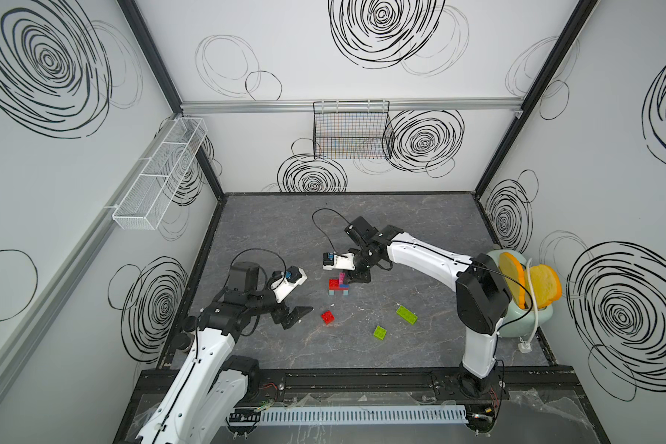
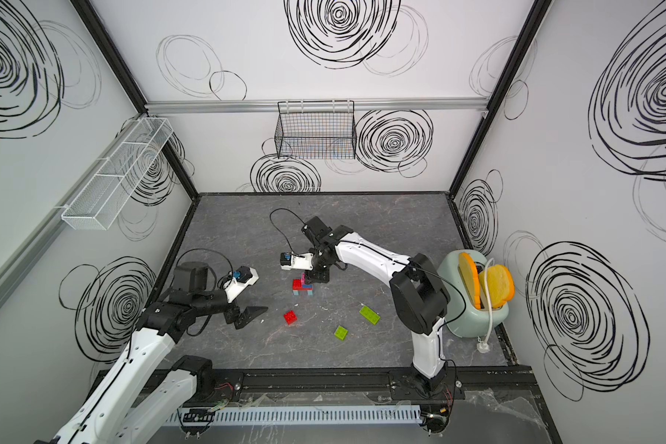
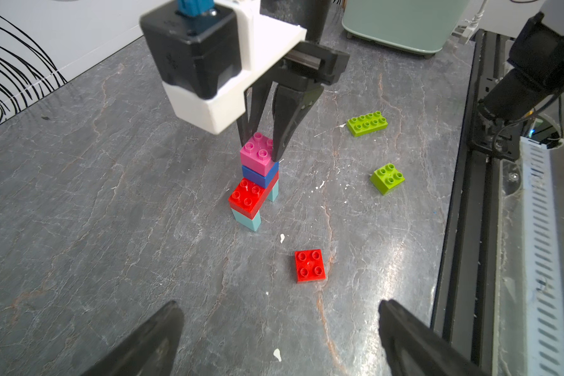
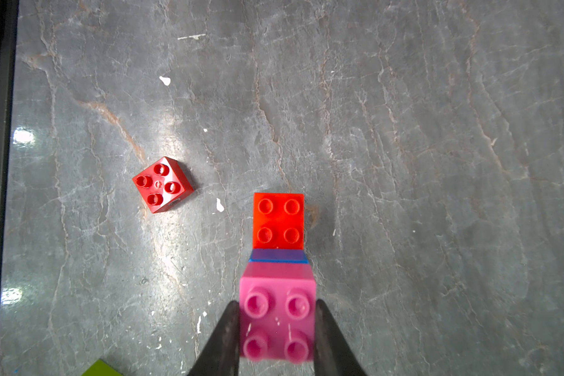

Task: Assemble a giraffe with lego
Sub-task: Assemble the lego brick with the lego brick.

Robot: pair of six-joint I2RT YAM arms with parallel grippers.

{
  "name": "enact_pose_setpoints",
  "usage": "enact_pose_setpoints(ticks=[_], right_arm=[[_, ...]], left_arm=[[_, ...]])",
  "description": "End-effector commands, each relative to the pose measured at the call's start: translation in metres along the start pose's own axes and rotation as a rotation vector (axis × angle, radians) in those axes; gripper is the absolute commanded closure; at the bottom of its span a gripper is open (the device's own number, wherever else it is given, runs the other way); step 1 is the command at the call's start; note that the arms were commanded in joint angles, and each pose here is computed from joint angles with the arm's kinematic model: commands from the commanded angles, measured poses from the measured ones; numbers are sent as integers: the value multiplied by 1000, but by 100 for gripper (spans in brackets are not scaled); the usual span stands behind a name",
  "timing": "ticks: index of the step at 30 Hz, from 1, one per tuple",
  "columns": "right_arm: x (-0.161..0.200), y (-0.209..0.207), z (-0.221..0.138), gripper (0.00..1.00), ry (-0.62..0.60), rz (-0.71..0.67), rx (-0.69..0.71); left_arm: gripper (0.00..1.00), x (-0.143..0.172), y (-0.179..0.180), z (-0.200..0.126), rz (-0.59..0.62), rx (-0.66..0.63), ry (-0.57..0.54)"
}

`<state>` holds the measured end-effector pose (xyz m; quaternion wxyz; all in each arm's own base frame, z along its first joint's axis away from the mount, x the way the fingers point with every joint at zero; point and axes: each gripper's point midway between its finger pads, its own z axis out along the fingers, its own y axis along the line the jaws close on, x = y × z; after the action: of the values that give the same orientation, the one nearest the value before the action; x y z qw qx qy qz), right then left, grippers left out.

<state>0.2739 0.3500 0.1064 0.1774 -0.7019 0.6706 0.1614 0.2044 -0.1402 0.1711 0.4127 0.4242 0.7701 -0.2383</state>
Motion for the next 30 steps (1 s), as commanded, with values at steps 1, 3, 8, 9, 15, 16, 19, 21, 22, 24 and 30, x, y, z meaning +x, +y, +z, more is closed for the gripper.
enact_pose_setpoints(ticks=[1,3,8,9,15,16,19,21,22,24,30], right_arm=[[13,7,17,80,44,26,-38],[13,6,19,80,46,28,-39],[25,7,29,80,83,43,-47],[28,6,32,80,95,47,-48],[45,11,43,85,158,82,-58],[48,11,45,87,167,90,-58],[56,14,50,91,196,121,-72],[62,19,53,91,209,136,-89],[64,20,55,91,215,138,-93],[66,18,57,90,224,138,-87],[53,9,40,75,192,124,-36]], left_arm=[[2,-4,2,0,21,-2,-25],[2,-4,1,0,22,-2,-25],[2,-4,1,0,21,-1,-24],[2,-4,1,-1,23,-1,-25],[2,-4,1,0,21,2,-22],[2,-4,1,0,21,2,-21],[2,-4,1,0,24,5,-23],[2,-4,2,1,18,2,-20],[2,-3,1,1,19,4,-18],[2,-4,-1,1,29,8,-19],[2,-4,-1,0,31,9,-19]])
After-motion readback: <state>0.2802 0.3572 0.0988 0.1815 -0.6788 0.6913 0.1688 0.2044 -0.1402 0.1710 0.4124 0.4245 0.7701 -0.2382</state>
